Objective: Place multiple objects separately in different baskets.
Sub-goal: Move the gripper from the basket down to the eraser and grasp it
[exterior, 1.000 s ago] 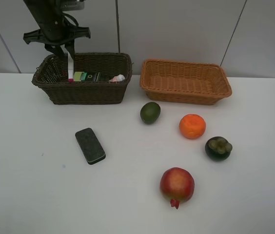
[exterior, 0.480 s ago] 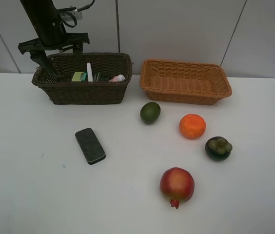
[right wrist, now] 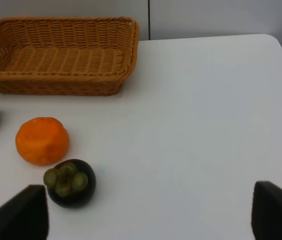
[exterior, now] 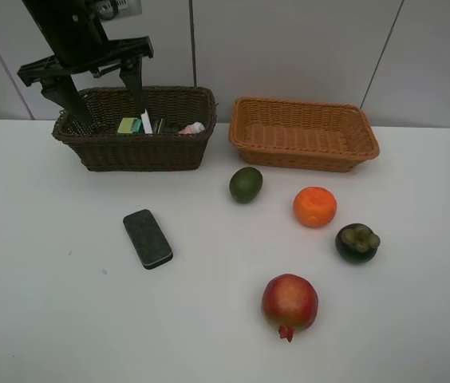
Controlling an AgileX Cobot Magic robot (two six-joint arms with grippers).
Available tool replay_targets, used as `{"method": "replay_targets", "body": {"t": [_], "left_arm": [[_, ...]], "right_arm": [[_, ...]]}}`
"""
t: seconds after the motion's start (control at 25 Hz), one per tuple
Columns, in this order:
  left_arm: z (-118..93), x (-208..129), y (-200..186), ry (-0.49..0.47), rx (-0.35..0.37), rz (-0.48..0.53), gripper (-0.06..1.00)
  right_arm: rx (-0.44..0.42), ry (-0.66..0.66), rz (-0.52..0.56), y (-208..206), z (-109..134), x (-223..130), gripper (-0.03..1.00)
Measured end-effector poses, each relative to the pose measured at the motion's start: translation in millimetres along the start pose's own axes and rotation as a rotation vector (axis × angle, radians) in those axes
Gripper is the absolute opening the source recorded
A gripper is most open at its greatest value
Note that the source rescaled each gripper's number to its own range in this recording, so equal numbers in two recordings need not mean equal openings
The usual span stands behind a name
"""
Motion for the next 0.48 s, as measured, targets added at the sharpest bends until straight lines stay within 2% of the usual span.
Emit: {"method": "replay_targets", "body": {"t": [0.12,0.28,0.36,0.48], "left_arm": [[-24,-35,19,0.069,0.009,0.103,0.9],[-44,-80,51,0.127,0.049,0.241,0.9],[-47,-93,68,0.121,0.062,0.246,0.9],[-39,-102,88,0.07,0.074,0.205,0.9]], "right_arm": [[0.0,0.0,0.0,0,0,0,0.71],[0.0,0.0,0.0,0,0,0,0.71],[0.0,0.0,0.0,0,0,0,0.71],[0.0,0.0,0.0,0,0,0,0.71]]}}
Point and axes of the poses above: a point on each arm's last joint axis where the gripper is mounted, y pointing out along that axis toward the gripper, z along the wrist's bending axis when the last joint is at zero, x = y × z, the point moved 4 cm from there along y, pointing out along that axis toward the gripper, and after that the axes turned 15 degrees about y, right-handed, at the moved point
